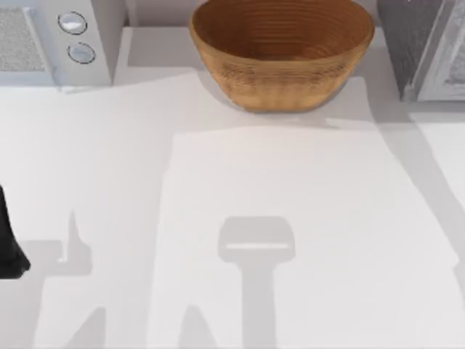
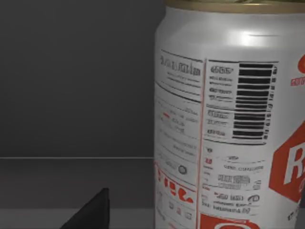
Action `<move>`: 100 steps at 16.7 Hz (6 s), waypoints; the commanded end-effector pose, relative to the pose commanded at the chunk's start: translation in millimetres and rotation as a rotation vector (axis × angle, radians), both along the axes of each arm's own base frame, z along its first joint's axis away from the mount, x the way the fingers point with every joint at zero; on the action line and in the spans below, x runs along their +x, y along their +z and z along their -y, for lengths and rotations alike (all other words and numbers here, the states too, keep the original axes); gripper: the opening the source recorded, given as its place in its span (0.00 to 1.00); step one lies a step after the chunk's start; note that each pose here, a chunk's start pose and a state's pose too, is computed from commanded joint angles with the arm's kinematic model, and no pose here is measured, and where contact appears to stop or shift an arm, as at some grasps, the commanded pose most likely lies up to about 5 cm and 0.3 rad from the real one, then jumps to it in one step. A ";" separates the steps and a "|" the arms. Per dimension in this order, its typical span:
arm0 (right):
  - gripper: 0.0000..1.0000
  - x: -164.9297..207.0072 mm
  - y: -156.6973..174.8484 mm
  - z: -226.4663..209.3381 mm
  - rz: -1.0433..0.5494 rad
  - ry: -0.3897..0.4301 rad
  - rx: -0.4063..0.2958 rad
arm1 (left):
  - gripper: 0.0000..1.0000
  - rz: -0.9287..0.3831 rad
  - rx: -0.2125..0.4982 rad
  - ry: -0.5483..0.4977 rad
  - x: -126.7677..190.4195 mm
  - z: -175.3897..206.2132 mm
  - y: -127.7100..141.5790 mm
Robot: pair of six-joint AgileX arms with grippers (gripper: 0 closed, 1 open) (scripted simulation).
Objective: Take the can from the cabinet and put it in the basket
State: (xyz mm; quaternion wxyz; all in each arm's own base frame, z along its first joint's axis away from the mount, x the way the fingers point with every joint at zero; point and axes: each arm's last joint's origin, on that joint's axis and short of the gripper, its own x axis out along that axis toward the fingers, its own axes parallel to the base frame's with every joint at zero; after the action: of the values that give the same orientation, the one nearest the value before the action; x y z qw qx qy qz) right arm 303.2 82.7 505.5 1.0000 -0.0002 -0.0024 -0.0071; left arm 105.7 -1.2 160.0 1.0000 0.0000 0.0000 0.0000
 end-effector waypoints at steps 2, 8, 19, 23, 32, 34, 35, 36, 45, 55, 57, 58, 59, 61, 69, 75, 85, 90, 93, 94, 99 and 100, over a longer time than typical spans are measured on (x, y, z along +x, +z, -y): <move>1.00 3.4 1.0 -0.4 0.002 0.001 0.001 | 1.00 0.000 0.000 0.000 0.0 0.0 0.0; 1.00 45.7 2.9 -1.5 0.005 0.002 0.001 | 1.00 0.000 0.000 0.000 0.0 0.0 0.0; 0.70 60.0 1.7 -0.7 0.005 0.002 0.001 | 1.00 0.000 0.000 0.000 0.0 0.0 0.0; 0.40 60.0 1.7 -0.7 0.005 0.002 0.001 | 1.00 0.000 0.000 0.000 0.0 0.0 0.0; 0.00 60.0 1.7 -0.7 0.005 0.002 0.001 | 1.00 0.000 0.000 0.000 0.0 0.0 0.0; 0.00 60.0 1.7 -0.7 0.005 0.002 0.001 | 1.00 0.000 0.000 0.000 0.0 0.0 0.0; 0.00 60.0 1.7 -0.7 0.005 0.002 0.001 | 1.00 0.000 0.000 0.000 0.0 0.0 0.0; 0.00 60.0 1.7 -0.7 0.005 0.002 0.001 | 1.00 0.000 0.000 0.000 0.0 0.0 0.0; 0.00 -60.1 51.3 -7.5 0.014 -0.004 0.006 | 1.00 0.000 0.000 0.000 0.0 0.0 0.0; 0.00 -119.7 60.2 -1.9 0.003 0.002 0.003 | 1.00 0.000 0.000 0.000 0.0 0.0 0.0; 0.00 -125.2 56.7 3.3 0.012 0.005 0.008 | 1.00 0.000 0.000 0.000 0.0 0.0 0.0; 0.00 -129.0 53.1 7.1 0.016 0.007 0.009 | 1.00 0.000 0.000 0.000 0.0 0.0 0.0; 0.00 -133.2 47.9 11.4 0.019 0.008 0.010 | 1.00 0.000 0.000 0.000 0.0 0.0 0.0; 0.00 -142.0 31.5 21.0 0.019 0.010 0.008 | 1.00 0.000 0.000 0.000 0.0 0.0 0.0; 0.00 -174.0 -134.2 59.1 -0.081 0.008 -0.019 | 1.00 0.000 0.000 0.000 0.0 0.0 0.0; 0.00 -193.2 -282.1 76.9 -0.095 0.010 -0.006 | 1.00 0.000 0.000 0.000 0.0 0.0 0.0; 0.00 -197.5 -345.5 83.9 -0.005 0.014 0.000 | 1.00 0.000 0.000 0.000 0.0 0.0 0.0; 0.00 -195.9 -330.5 81.7 0.002 0.020 0.002 | 1.00 0.000 0.000 0.000 0.0 0.0 0.0; 0.00 -188.9 -291.8 77.0 0.034 0.023 0.003 | 1.00 0.000 0.000 0.000 0.0 0.0 0.0; 0.00 -183.4 -276.3 74.6 0.041 0.023 0.003 | 1.00 0.000 0.000 0.000 0.0 0.0 0.0; 0.00 -120.2 -200.5 48.0 0.047 0.019 0.005 | 1.00 0.000 0.000 0.000 0.0 0.0 0.0; 0.00 -100.5 -189.3 38.4 0.044 0.018 0.005 | 1.00 0.000 0.000 0.000 0.0 0.0 0.0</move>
State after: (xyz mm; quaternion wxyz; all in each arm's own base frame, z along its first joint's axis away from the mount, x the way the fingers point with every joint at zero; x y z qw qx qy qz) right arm 202.7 44.3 316.2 0.9997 0.0027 -0.0244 0.0016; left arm 105.7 -1.2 160.0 1.0000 0.0000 0.0000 0.0000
